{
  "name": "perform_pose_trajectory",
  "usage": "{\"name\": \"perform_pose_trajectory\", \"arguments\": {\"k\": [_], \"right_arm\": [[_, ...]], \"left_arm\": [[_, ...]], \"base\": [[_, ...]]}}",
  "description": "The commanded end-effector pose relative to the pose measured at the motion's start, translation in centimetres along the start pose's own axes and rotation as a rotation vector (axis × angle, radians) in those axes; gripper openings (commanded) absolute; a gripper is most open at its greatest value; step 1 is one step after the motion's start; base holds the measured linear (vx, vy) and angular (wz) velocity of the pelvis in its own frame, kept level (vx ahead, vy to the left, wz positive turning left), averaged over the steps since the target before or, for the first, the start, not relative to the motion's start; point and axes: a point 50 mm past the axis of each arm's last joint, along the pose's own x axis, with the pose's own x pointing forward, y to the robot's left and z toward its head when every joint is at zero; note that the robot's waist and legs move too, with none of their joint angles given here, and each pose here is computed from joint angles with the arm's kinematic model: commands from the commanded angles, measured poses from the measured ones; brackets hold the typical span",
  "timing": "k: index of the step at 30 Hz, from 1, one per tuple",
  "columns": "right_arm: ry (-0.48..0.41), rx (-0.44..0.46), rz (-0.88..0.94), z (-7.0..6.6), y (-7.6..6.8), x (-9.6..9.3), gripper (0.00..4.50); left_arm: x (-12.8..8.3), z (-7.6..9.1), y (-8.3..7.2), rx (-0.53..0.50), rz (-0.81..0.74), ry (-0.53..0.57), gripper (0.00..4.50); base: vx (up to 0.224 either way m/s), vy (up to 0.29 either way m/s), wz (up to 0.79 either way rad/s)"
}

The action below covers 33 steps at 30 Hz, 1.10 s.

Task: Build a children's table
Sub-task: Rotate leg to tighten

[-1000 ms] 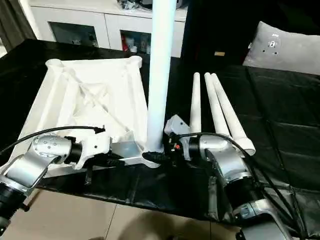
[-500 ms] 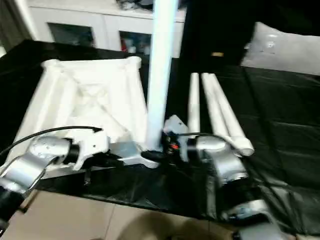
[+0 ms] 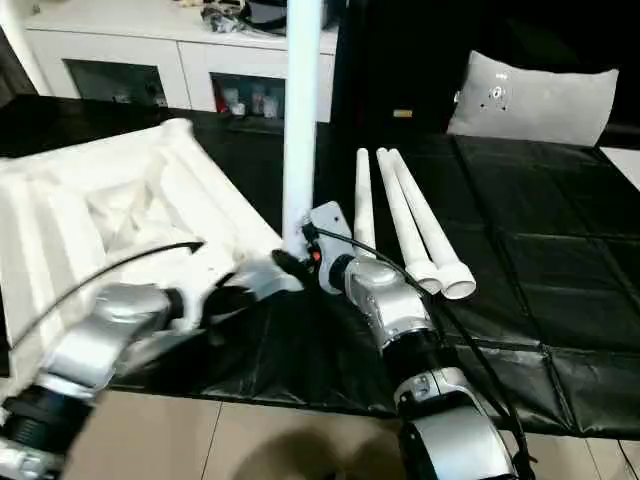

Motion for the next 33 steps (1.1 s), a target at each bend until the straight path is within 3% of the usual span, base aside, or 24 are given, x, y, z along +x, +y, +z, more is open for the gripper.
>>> {"name": "perform_pose_trajectory", "arguments": {"k": [1,10,16,25,29,33], "right_arm": [[0.09,0.056,0.109,-2.4,2.6,1.2,3.41],[0.013,-0.043,0.152,-1.7,0.6,-1.3,4.04],[-0.063,-0.174,0.257,-0.2,-1.5,-5.2,4.46],[-0.01,-0.365,0.364,1.3,-2.6,-7.6,4.46],[0.008,-0.385,0.414,1.2,-2.4,-7.7,4.46],[0.07,-0.431,0.478,0.3,-1.8,-7.3,4.46]], "left_arm": [[0.5,2.0,-0.1,0.059,0.028,-0.059,0.0],[-0.5,0.7,1.4,0.144,0.042,0.01,0.0],[-1.3,0.0,1.6,0.215,-0.079,0.009,0.0],[-2.1,-0.7,1.2,0.328,-0.285,0.032,0.0],[-2.3,-0.8,1.0,0.351,-0.344,0.042,0.0],[-2.8,-1.0,0.6,0.405,-0.449,0.059,0.0]], "base": [[0.0,0.0,0.0],[0.0,0.0,0.0],[0.0,0.0,0.0],[0.0,0.0,0.0],[0.0,0.0,0.0],[0.0,0.0,0.0]]}}
